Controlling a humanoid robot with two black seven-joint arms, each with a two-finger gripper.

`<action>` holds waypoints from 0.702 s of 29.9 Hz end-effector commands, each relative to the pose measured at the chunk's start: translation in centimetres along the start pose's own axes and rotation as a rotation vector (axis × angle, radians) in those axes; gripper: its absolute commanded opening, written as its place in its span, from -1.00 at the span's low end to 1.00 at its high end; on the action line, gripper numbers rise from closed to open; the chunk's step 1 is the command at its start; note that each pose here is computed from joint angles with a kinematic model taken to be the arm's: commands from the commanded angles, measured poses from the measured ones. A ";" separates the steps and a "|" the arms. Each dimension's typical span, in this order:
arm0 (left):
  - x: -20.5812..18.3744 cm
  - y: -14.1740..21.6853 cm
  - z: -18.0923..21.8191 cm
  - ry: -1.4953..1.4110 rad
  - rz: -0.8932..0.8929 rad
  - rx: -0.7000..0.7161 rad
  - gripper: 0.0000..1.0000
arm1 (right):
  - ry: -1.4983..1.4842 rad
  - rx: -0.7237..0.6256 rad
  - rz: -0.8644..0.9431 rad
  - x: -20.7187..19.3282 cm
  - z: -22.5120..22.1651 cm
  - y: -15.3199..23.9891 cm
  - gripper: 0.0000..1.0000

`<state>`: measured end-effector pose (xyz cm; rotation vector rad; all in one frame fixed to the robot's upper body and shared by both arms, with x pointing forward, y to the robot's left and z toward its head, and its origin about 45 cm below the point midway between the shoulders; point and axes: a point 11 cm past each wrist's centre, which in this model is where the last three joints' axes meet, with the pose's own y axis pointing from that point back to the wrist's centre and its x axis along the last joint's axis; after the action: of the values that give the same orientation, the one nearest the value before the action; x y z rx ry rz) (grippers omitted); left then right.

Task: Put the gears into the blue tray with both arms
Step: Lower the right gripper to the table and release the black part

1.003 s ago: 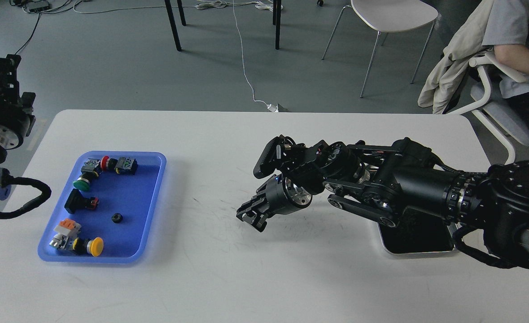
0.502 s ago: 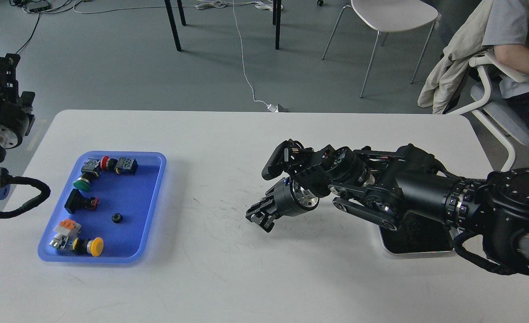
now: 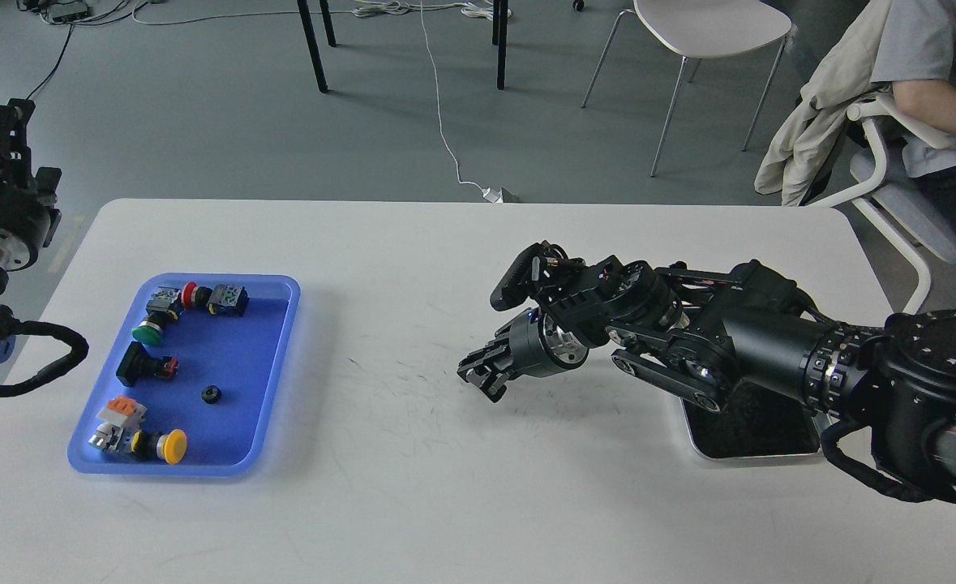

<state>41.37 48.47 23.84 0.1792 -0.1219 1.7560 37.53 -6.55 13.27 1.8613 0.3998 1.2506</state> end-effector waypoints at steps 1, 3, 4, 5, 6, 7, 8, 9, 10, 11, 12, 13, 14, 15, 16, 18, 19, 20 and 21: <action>0.5 0.2 0.0 -0.004 0.000 0.003 0.95 | 0.002 0.007 0.013 0.1 -0.2 -0.1 -0.98; 0.5 0.2 -0.1 -0.003 0.000 0.004 0.95 | 0.008 0.024 0.039 0.6 -0.7 -0.1 -0.98; 0.5 0.2 -0.1 -0.003 -0.002 0.004 0.95 | 0.017 0.040 0.067 1.0 -1.1 -0.2 -0.98; 0.5 0.2 -0.1 -0.002 -0.003 0.004 0.95 | 0.025 0.054 0.100 1.5 -1.5 -0.2 -0.98; 0.5 0.2 -0.1 -0.001 -0.002 0.005 0.95 | 0.033 0.063 0.122 1.8 -1.8 -0.2 -0.98; 0.5 0.2 -0.1 -0.001 -0.002 0.005 0.95 | 0.041 0.073 0.142 2.0 -2.2 -0.2 -0.98; 0.5 0.2 -0.1 -0.001 -0.002 0.005 0.95 | 0.047 0.081 0.156 2.1 -2.5 -0.3 -0.98; 0.5 0.2 -0.1 0.000 -0.004 0.004 0.95 | 0.048 0.084 0.167 2.0 -2.7 -0.4 -0.98; 0.5 0.2 -0.1 0.000 -0.004 0.004 0.95 | 0.047 0.084 0.180 1.9 -2.7 -0.5 -0.98; 0.4 0.2 -0.1 0.002 -0.004 0.003 0.95 | 0.045 0.089 0.189 1.7 -2.9 -0.7 -0.98; 0.3 0.2 0.0 0.003 -0.007 0.003 0.95 | 0.045 0.091 0.200 1.6 -3.0 -0.8 -0.98; 0.4 0.2 0.0 0.003 -0.007 0.002 0.95 | 0.043 0.093 0.211 1.4 -3.0 -0.9 -0.98; 0.5 0.2 0.1 0.001 -0.005 0.001 0.95 | 0.040 0.097 0.215 1.2 -3.1 -1.0 -0.98; 0.8 0.3 0.2 -0.004 -0.001 0.000 0.95 | 0.034 0.101 0.223 0.9 -3.2 -1.1 -0.98; 1.1 0.3 0.3 -0.006 0.001 -0.001 0.95 | 0.026 0.106 0.227 0.6 -3.4 -1.3 -0.98; 1.4 0.3 0.4 -0.011 0.005 -0.003 0.95 | 0.015 0.110 0.231 0.2 -3.5 -1.5 -0.98; 1.4 0.3 0.6 -0.010 0.005 -0.006 0.95 | 0.011 0.112 0.236 0.1 -3.6 -1.6 -0.98; 1.5 0.3 0.8 -0.010 0.001 -0.009 0.95 | 0.009 0.114 0.243 -0.1 -3.7 -1.7 -0.98; 1.5 0.4 1.0 -0.011 -0.003 -0.012 0.95 | 0.009 0.115 0.248 -0.2 -3.8 -1.7 -0.98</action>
<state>40.83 49.61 24.60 0.1843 -0.1328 1.7584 34.79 -3.88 12.74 2.0380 0.2693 1.4229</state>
